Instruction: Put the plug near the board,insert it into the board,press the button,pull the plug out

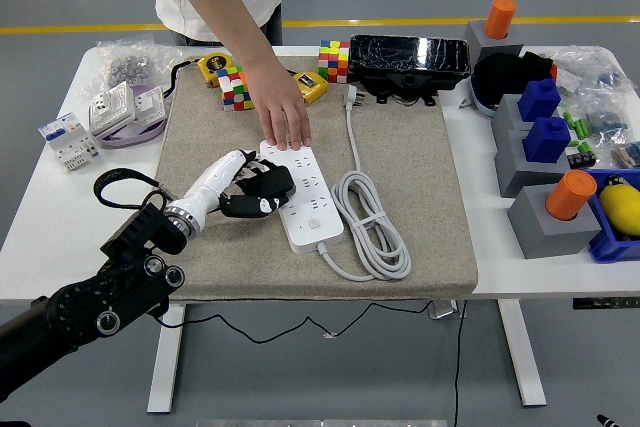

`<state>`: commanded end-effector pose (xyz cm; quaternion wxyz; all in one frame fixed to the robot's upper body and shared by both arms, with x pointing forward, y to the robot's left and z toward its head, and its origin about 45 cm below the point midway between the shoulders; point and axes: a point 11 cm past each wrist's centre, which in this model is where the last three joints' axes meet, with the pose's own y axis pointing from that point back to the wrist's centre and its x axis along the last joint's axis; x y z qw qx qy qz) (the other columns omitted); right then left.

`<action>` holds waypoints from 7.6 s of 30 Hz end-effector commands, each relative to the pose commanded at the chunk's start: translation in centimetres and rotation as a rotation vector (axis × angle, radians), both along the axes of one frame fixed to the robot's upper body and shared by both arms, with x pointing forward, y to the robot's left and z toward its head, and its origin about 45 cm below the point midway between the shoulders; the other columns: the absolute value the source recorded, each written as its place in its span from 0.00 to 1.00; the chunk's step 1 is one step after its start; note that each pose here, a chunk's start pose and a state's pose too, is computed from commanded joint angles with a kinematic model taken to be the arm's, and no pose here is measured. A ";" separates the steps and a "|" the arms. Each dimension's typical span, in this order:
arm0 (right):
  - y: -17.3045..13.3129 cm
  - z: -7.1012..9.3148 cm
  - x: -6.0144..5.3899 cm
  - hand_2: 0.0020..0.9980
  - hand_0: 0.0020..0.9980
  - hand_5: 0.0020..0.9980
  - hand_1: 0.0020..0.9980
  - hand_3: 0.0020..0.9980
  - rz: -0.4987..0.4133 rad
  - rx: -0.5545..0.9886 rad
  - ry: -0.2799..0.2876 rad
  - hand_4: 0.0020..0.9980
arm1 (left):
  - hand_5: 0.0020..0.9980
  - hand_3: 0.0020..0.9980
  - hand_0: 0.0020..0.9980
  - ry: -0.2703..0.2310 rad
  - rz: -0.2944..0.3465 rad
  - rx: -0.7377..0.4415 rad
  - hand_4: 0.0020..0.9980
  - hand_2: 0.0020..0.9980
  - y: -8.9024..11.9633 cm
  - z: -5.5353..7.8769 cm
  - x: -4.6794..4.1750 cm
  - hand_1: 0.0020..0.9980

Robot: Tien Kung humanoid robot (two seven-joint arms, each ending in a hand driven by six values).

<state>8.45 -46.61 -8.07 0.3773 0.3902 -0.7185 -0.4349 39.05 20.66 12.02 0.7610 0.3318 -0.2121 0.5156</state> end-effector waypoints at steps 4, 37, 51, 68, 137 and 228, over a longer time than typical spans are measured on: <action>0.0 0.0 0.0 0.66 0.54 0.42 0.64 0.56 0.000 0.001 -0.001 0.90 | 0.15 0.76 0.68 0.002 0.001 0.006 0.87 0.72 0.1 -0.1 0.03 0.75; 0.1 -0.1 -0.2 0.66 0.54 0.42 0.65 0.56 0.007 0.002 0.005 0.90 | 0.45 0.82 0.76 -0.249 -0.051 0.007 0.90 0.81 0.6 2.4 -4.33 0.84; 0.0 0.1 0.2 0.66 0.54 0.42 0.65 0.56 0.014 -0.002 -0.001 0.90 | 0.45 0.82 0.78 -0.217 -0.127 0.034 0.90 0.82 -1.0 1.6 -5.56 0.85; 0.1 0.0 -0.1 0.66 0.54 0.42 0.65 0.56 0.010 0.000 0.004 0.90 | 0.47 0.81 0.78 -0.246 -0.166 0.038 0.87 0.82 -2.4 2.4 -5.35 0.85; 0.3 -0.2 -0.6 0.66 0.54 0.42 0.65 0.56 0.013 0.004 0.012 0.90 | 0.38 0.71 0.24 -0.214 -0.334 -0.008 0.82 0.32 -7.6 5.6 -7.22 0.23; 0.4 -0.2 -0.6 0.66 0.54 0.42 0.64 0.56 0.019 0.005 0.013 0.90 | 0.23 1.00 0.10 0.064 -0.185 -0.201 0.75 0.12 -5.5 4.1 -6.21 0.06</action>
